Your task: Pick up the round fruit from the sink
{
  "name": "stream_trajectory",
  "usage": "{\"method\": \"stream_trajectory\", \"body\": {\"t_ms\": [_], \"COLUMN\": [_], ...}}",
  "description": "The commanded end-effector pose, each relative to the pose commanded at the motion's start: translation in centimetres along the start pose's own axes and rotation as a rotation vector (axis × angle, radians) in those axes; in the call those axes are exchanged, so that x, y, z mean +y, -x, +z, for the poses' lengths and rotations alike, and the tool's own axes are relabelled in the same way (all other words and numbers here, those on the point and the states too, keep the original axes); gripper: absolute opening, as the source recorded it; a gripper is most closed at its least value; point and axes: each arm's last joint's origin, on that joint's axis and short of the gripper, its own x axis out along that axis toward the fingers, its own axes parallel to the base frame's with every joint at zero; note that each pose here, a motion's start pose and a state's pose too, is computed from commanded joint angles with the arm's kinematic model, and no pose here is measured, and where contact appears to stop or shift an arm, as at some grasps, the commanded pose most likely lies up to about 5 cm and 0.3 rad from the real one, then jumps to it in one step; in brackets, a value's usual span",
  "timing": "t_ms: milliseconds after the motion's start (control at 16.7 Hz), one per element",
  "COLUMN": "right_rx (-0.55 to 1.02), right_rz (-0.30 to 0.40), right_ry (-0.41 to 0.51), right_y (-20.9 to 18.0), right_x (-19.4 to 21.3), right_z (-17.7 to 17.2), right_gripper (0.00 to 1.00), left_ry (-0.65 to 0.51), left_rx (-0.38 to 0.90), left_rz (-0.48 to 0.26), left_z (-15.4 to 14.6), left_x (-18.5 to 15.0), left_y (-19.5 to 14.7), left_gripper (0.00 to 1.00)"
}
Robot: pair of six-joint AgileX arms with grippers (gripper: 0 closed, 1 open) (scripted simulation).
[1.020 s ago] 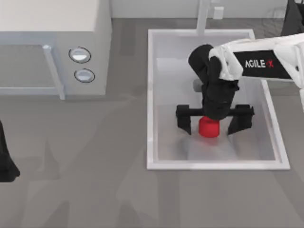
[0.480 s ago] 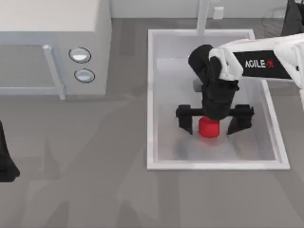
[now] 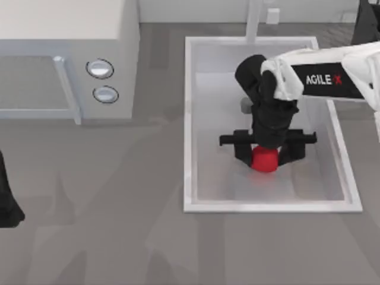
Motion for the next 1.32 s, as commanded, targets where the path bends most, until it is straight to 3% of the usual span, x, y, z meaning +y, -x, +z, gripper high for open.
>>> {"method": "stream_trajectory", "body": {"t_ms": [480,540,840,1020,1320], "right_rx": [0.0,-0.047,-0.031,-0.019,-0.034], "right_rz": [0.0,0.0,-0.007,-0.013,-0.005], "right_ry": [0.0,0.007,0.007,0.007,0.007], "right_y": [0.0,2.8,4.5,8.3,18.7], "right_x": [0.0,0.0,0.6,1.3,1.6], "right_z": [0.0,0.5,1.4,2.8,3.2], "right_gripper": [0.0,0.0,0.0,0.0,0.0], "left_ry": [0.0,0.0,0.0,0.0,0.0], "left_rx": [0.0,0.0,0.0,0.0,0.0], "left_rz": [0.0,0.0,0.0,0.0,0.0], "left_z": [0.0,0.0,0.0,0.0,0.0], "left_x": [0.0,0.0,0.0,0.0,0.0], "left_y": [0.0,0.0,0.0,0.0,0.0], "left_gripper": [1.0,1.0,1.0,1.0,1.0]}}
